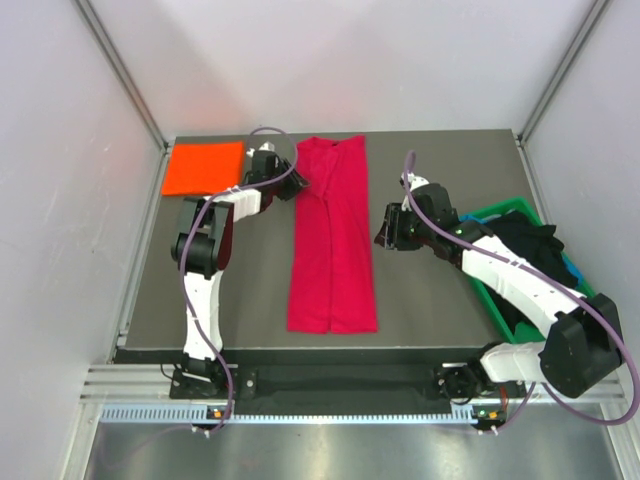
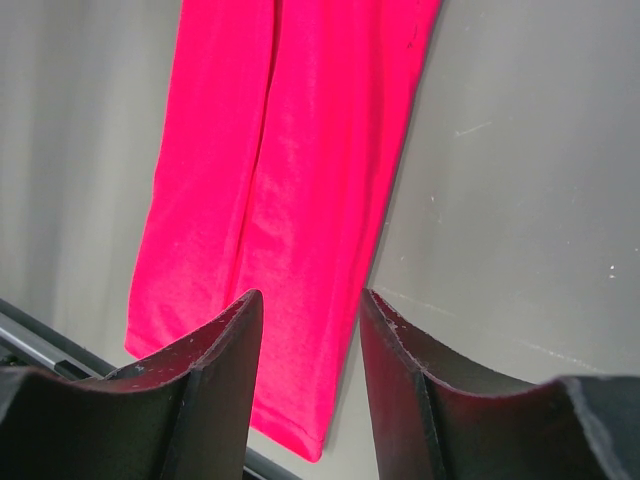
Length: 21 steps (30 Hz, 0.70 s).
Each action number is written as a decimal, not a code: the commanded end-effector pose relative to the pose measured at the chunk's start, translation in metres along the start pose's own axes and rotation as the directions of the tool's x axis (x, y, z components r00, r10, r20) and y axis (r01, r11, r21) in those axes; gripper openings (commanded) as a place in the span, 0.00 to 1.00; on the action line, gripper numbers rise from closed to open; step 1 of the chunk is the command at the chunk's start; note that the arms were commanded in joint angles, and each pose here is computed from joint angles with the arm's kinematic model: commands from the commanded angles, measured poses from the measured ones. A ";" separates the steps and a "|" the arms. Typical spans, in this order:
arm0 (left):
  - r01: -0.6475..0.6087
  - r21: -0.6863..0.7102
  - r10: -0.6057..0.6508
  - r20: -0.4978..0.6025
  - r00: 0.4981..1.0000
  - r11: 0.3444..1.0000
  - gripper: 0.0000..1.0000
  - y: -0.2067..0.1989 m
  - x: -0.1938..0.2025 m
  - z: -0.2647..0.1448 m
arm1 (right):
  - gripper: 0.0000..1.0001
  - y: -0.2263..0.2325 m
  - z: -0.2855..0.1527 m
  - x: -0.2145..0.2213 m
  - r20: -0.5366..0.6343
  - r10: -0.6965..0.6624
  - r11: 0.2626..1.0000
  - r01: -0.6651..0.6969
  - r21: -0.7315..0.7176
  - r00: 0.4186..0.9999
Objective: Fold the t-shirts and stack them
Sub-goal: Fold the tshirt
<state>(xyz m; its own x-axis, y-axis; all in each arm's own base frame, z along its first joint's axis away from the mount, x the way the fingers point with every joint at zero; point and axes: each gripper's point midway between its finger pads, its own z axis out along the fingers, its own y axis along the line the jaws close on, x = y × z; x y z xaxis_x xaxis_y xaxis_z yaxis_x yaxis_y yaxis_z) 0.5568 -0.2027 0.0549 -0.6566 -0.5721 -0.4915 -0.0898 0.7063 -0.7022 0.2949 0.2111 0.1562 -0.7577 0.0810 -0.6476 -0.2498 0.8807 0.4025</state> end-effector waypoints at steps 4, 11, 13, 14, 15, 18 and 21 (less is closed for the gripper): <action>-0.009 0.029 0.008 0.039 0.999 1.000 0.38 -0.009 -0.012 0.002 | 0.45 0.005 -0.008 -0.022 0.081 0.002 0.999 0.000 -0.032 0.997; -0.022 0.019 0.021 0.029 0.999 1.000 0.38 -0.014 -0.012 0.003 | 0.45 0.007 -0.009 -0.025 0.088 -0.001 0.999 0.004 -0.037 0.996; -0.029 -0.029 0.030 0.030 0.999 0.999 0.39 -0.008 -0.011 0.003 | 0.44 0.007 -0.009 -0.024 0.087 0.003 0.999 0.000 -0.037 0.996; -0.042 -0.037 0.043 0.030 0.999 0.998 0.39 -0.009 -0.011 0.002 | 0.44 0.007 -0.009 -0.024 0.086 0.003 0.999 0.000 -0.038 0.996; -0.045 -0.046 0.047 0.039 0.998 0.998 0.39 -0.008 -0.012 0.002 | 0.44 0.007 -0.009 -0.023 0.085 0.002 0.999 0.001 -0.037 0.996; -0.044 -0.034 0.046 0.039 0.998 0.998 0.40 -0.009 -0.012 0.003 | 0.44 0.005 -0.009 -0.022 0.083 0.003 0.999 0.000 -0.035 0.997; -0.042 -0.007 0.042 0.038 0.998 0.999 0.40 -0.015 -0.011 0.004 | 0.44 0.005 -0.008 -0.022 0.083 0.003 0.999 0.000 -0.035 0.997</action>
<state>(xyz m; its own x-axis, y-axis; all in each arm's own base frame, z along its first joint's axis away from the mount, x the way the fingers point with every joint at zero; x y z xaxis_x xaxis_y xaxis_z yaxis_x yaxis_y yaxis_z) 0.5578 -0.2038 0.0488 -0.6576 -0.5602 -0.5036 -0.1139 0.7348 -0.6687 0.2958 0.2099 0.1563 -0.7573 0.0845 -0.6476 -0.2463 0.8814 0.4030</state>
